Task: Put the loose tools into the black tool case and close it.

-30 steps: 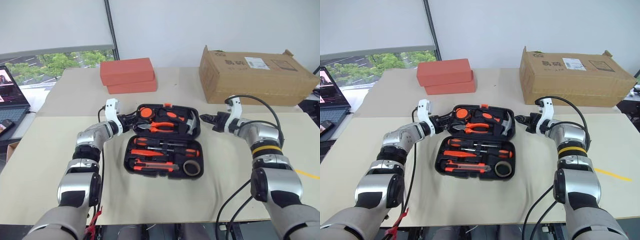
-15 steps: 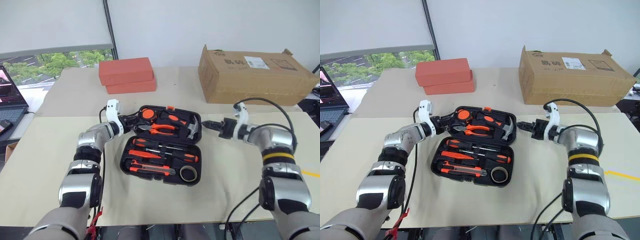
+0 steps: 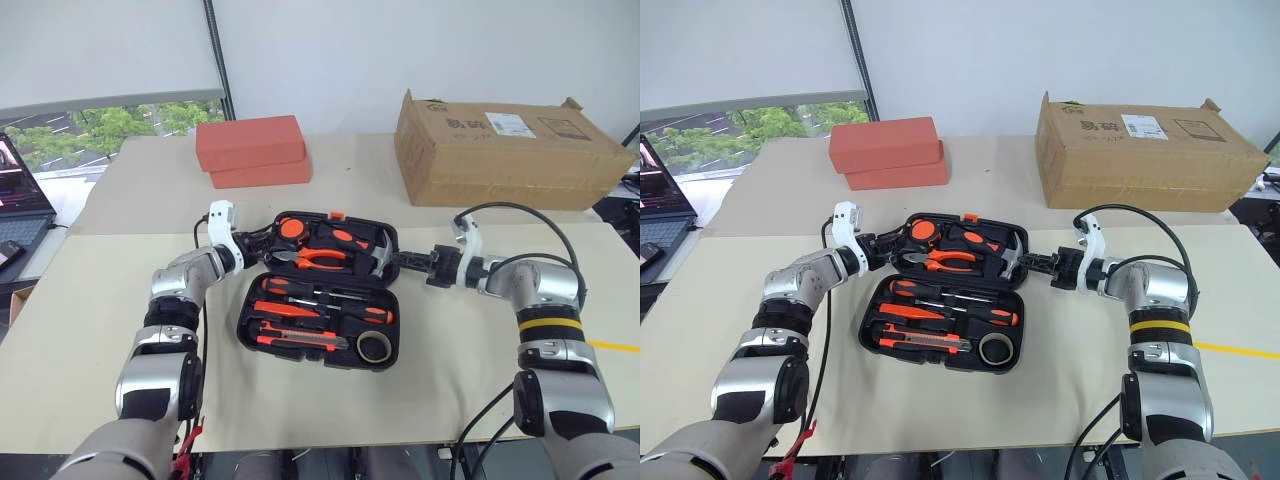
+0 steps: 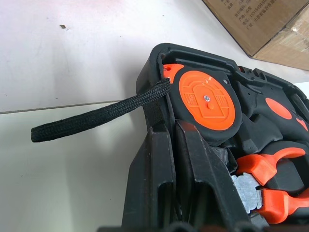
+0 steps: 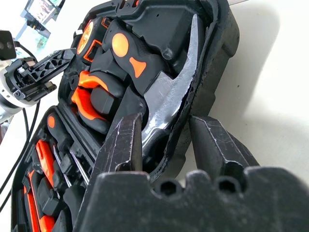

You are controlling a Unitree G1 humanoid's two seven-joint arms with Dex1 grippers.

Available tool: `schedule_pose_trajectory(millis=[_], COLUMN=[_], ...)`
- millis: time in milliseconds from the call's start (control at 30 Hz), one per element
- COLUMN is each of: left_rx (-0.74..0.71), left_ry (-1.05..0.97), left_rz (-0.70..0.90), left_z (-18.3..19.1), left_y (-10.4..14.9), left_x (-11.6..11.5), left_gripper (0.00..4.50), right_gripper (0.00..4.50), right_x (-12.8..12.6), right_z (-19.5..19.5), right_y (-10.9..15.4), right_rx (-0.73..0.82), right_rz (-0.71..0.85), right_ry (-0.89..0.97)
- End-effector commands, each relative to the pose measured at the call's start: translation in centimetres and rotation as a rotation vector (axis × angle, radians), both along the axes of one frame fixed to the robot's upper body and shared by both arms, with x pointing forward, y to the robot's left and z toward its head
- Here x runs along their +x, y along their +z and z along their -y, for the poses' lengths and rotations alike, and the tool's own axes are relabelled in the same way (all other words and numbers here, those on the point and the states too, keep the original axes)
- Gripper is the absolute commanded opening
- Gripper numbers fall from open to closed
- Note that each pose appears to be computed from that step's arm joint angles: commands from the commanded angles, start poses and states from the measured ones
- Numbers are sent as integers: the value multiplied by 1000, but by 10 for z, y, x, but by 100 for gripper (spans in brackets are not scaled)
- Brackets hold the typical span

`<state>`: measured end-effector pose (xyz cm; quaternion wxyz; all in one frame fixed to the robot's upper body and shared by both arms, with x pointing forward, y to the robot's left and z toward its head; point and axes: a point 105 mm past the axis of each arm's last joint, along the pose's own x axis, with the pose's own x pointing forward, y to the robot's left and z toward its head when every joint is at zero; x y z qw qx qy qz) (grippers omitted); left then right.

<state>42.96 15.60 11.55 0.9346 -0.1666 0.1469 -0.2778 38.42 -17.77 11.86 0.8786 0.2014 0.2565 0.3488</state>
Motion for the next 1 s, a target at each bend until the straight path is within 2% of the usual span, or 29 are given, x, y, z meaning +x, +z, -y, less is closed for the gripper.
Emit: schedule_pose_trajectory(millis=[33,67,100,233,367,433,467,533,633,800,1000], left_rx=[6,6,4,-8,-86,-101,-80,-83,-127,-102,-81], left_ry=[9,9,7,-17,-60,-65,-57,-66,-106,-129,-211], left_rz=[30,30,33,52,69,78,95,92,74,44,1], left_z=[-5,-5,-5,-4,-5,-8,-11,-18,-25,-38,-25], left_y=[9,9,9,12,20,24,25,24,26,23,17], left_x=[1,1,0,-2,-8,-10,-11,-14,-20,-25,-26], left_gripper=[0,0,0,0,0,75,95,166,283,283,283], right_gripper=[36,8,1,1,1,0,0,0,0,0,0], right_x=[3,4,4,7,8,9,9,9,10,11,11], right_z=[-5,-5,-4,-3,-3,-3,-3,-3,-4,-4,-5], right_y=[17,17,17,18,18,19,19,19,19,20,19], right_rx=[35,36,34,32,29,28,26,26,22,17,16], right_rz=[61,63,64,68,71,73,75,77,80,87,90], right_ry=[14,9,4,-9,-15,-17,-16,-15,-13,-11,-8])
